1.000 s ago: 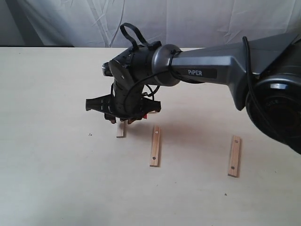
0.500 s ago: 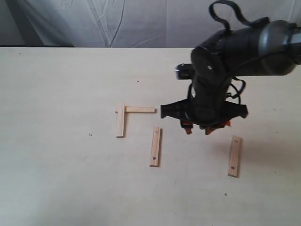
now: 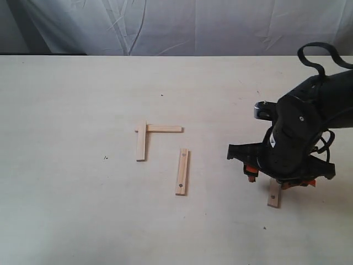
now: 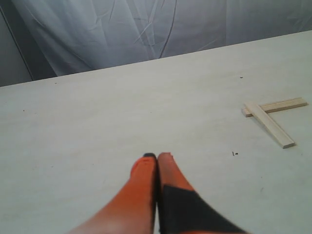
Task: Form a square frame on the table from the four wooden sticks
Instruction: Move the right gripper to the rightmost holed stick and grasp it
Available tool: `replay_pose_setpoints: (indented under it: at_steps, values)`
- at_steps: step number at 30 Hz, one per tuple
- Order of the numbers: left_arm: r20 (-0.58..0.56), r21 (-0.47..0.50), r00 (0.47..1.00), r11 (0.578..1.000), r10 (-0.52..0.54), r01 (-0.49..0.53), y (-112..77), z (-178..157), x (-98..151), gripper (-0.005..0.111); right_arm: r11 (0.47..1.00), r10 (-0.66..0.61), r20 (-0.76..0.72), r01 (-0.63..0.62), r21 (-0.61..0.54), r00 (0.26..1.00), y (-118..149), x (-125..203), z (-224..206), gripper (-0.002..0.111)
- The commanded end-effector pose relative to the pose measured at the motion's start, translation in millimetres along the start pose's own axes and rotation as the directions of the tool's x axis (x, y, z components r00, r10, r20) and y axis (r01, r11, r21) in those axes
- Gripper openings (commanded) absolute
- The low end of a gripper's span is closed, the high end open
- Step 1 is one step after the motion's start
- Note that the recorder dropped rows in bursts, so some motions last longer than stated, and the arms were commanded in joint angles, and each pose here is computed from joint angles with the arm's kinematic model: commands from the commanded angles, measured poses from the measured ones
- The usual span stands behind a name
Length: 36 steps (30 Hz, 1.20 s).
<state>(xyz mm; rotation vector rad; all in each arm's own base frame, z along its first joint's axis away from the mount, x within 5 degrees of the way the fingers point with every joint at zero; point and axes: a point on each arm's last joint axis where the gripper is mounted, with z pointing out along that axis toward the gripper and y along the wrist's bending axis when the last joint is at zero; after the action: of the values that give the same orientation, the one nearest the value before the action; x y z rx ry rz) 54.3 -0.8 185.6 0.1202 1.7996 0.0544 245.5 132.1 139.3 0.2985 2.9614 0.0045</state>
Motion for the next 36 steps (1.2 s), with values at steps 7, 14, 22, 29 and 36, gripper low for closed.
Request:
replay_pose_setpoints:
  at_steps: [7, 14, 22, 29, 36]
  values:
    - [0.007, -0.002, 1.000, 1.000, -0.002, 0.002, 0.0, 0, 1, 0.000, 0.998, 0.052, 0.039, -0.051, -0.026, 0.998, -9, -10, 1, 0.058]
    - [0.007, -0.002, 1.000, 1.000, -0.002, 0.002, 0.0, 0, 1, 0.000, 0.999, 0.045, -0.011, -0.045, 0.022, 0.999, -9, -8, 20, 0.058]
    - [0.007, -0.002, 1.000, 1.000, -0.002, 0.002, 0.0, 0, 1, 0.000, 0.999, 0.043, -0.026, -0.042, 0.031, 0.999, -9, -7, 28, 0.052]
    - [0.007, -0.002, 1.000, 1.000, -0.002, 0.002, 0.0, 0, 1, 0.000, 0.999, 0.045, -0.024, -0.045, 0.028, 0.999, -8, -7, 27, 0.002]
    - [0.007, -0.002, 1.000, 1.000, -0.002, 0.002, 0.0, 0, 1, 0.000, 0.997, 0.036, 0.082, -0.030, -0.066, 0.996, 7, -31, -13, 0.002]
